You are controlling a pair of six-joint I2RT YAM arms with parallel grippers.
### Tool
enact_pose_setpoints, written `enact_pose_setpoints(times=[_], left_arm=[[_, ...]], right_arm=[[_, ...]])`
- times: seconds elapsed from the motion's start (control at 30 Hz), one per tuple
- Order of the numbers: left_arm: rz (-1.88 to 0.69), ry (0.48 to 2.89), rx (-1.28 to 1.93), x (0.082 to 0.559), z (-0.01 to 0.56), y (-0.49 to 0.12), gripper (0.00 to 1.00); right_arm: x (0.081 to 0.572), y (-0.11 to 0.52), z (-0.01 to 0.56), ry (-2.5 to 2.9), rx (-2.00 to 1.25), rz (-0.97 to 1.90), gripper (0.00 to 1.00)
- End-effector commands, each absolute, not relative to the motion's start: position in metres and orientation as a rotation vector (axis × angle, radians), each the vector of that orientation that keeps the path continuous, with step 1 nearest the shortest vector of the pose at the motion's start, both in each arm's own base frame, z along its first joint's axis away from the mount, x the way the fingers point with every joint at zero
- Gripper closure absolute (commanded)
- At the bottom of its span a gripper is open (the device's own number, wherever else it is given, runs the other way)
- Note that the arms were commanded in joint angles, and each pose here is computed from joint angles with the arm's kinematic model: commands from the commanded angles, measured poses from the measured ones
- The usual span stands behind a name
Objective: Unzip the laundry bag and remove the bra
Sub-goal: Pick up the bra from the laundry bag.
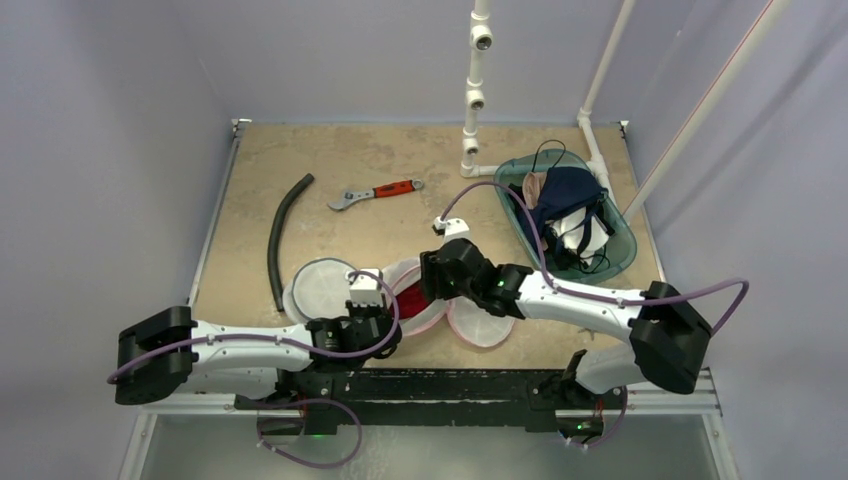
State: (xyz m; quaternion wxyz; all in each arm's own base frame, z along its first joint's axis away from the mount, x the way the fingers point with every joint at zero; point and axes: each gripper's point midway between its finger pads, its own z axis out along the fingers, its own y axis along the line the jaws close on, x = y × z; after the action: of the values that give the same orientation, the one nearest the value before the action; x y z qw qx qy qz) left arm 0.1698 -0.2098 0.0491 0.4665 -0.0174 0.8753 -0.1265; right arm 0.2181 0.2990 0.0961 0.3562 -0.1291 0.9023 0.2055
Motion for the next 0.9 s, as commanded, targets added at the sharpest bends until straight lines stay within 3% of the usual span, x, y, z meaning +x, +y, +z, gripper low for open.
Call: enact_pose_setpoints(times=[0.0, 0.17, 0.27, 0.57, 0.87], left_arm=[[-0.342, 2.134, -0.081, 0.172, 0.049, -0.212, 0.85], [-0.346, 2.147, -0.074, 0.170, 0.044, -0.215, 0.89], [-0.351, 2.150, -0.077, 0.170, 0.043, -0.215, 0.91], [-0.362, 2.146, -0.075, 0.171, 0.039, -0.219, 0.99], [-0.358, 2.164, -0.078, 0.170, 0.030, -0.223, 1.00]], right_arm=[[0.219, 0.315, 0.120, 2.291, -0.325, 0.619, 0.36], [0.212, 0.315, 0.105, 2.346, -0.310, 0.635, 0.37], [0.224, 0.310, 0.125, 2.261, -0.248, 0.621, 0.36], [0.202, 0.307, 0.183, 2.140, -0.157, 0.890, 0.24], [0.186, 0.292, 0.148, 2.196, 0.132, 1.072, 0.13]])
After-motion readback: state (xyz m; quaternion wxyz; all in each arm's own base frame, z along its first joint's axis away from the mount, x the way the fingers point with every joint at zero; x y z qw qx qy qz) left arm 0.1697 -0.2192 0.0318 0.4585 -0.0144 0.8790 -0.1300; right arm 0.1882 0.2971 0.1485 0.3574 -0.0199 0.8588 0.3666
